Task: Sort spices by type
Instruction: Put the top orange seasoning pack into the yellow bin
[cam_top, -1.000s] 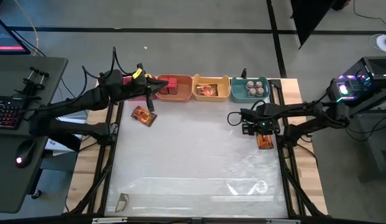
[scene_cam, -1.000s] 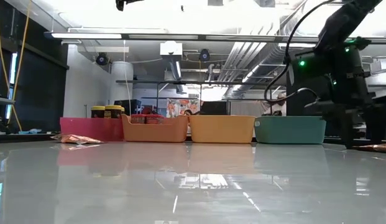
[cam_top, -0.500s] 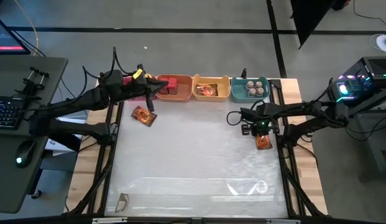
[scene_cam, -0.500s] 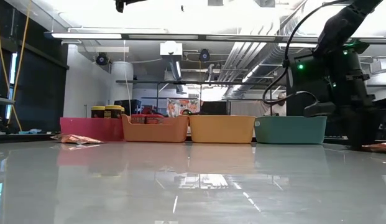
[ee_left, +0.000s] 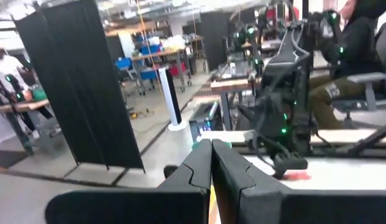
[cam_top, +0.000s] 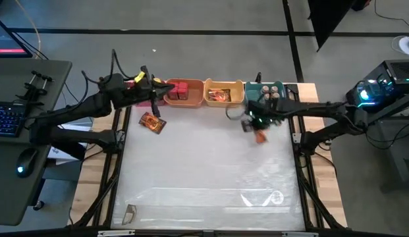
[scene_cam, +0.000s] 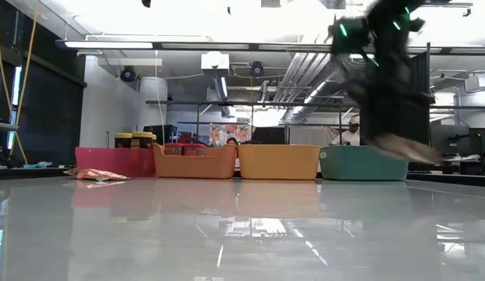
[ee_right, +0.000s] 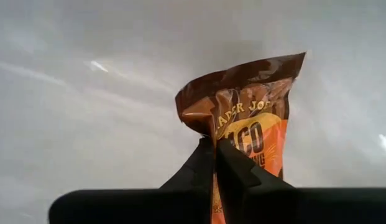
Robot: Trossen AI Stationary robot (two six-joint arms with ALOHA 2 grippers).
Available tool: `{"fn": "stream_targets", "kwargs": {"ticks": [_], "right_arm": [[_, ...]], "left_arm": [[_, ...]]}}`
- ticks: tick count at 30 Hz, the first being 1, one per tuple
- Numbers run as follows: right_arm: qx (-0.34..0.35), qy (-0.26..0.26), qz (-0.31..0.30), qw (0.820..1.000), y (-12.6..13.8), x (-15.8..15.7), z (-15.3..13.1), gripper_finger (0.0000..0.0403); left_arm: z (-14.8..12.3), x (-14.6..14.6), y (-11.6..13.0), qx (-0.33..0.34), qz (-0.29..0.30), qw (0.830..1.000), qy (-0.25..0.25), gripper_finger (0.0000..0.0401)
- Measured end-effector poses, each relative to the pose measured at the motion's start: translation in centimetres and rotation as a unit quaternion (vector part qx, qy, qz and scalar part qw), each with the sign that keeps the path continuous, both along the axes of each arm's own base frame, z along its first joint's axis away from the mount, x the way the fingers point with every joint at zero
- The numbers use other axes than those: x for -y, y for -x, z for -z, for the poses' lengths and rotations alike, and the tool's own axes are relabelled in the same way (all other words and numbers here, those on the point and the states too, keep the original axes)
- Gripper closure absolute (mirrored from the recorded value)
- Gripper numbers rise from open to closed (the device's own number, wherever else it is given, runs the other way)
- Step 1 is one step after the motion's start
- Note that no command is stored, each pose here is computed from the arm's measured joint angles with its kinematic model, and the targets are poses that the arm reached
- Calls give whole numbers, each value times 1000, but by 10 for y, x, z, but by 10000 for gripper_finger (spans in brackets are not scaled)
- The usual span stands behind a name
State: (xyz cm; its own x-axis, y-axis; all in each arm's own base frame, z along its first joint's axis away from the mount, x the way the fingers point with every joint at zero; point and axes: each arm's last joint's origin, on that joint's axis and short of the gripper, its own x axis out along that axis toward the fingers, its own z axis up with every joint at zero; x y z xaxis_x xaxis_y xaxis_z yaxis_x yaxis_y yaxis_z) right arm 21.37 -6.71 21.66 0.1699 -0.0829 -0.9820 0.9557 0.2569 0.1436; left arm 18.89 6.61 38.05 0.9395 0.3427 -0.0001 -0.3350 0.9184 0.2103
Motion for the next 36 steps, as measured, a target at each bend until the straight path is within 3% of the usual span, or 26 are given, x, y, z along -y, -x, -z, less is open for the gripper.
{"fn": "stream_targets", "kwargs": {"ticks": [6,13,16,20,25,32,36], "right_arm": [[158,146,-51,975,-36,46,-79,401],[85,223,-178,955,-72,127,-108,402],[45,227,-270,935,-100,153,-100,402],[-16,204,-399,894,-135,174,-79,402],[-66,163,-506,844,-165,191,-39,402],[-108,108,-532,833,-183,203,9,403],[-109,107,-540,828,-187,203,18,403]], "left_arm": [[-10,4,14,27,-17,999,-9,401],[-14,7,24,45,-23,999,4,401],[-15,7,25,62,-21,997,41,401],[-13,7,25,66,-20,995,75,401],[-8,9,24,47,-16,994,95,401],[-4,14,22,26,-3,994,101,401],[-5,15,22,27,0,994,101,401]]}}
